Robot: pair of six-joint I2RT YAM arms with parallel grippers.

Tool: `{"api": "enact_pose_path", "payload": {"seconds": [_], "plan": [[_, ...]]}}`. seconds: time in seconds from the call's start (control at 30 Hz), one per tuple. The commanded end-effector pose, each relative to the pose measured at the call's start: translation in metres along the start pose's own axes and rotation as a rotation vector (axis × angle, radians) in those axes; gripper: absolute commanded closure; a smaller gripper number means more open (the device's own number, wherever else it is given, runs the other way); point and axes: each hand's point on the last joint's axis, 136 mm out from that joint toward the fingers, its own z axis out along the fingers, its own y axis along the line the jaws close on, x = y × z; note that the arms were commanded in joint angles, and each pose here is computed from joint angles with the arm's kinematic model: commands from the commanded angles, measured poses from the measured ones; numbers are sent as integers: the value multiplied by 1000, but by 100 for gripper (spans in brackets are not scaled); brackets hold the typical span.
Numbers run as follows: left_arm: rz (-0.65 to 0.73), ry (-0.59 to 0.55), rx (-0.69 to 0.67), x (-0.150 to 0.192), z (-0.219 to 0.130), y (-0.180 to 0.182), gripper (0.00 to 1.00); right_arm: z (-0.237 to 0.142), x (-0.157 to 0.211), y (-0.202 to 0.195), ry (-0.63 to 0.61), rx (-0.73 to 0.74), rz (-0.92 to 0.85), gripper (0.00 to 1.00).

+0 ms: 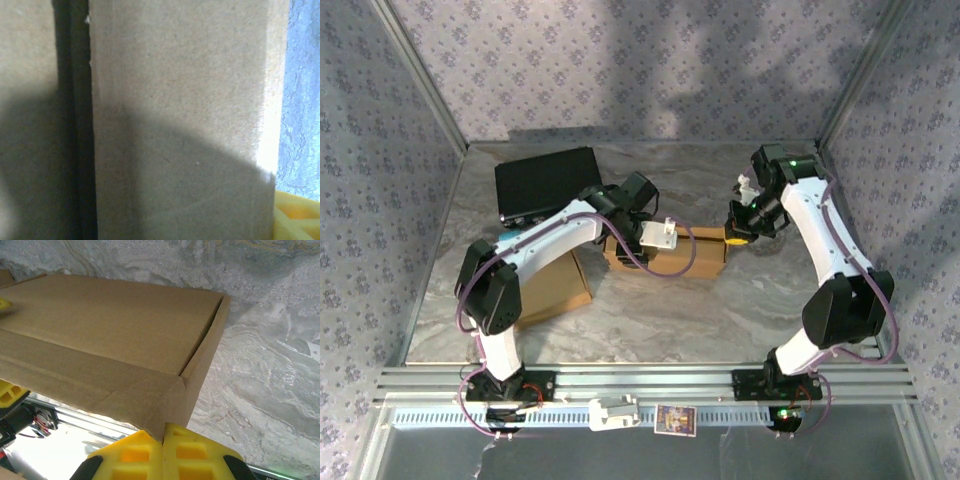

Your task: Fold the paper box

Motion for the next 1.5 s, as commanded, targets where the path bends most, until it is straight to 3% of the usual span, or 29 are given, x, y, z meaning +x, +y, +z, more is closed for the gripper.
{"api": "enact_pose_path", "payload": {"seconds": [0.0, 0.43, 1.47], "plan": [[12, -3, -5, -11, 0, 3, 27, -12, 5, 11, -25, -55, 19, 100], [-47, 16, 15, -15, 1, 9, 29, -9, 2, 13, -53, -160, 83, 100], [-11, 29, 45, -16, 0, -9, 26, -26, -11, 4, -118, -264, 270, 100]]}}
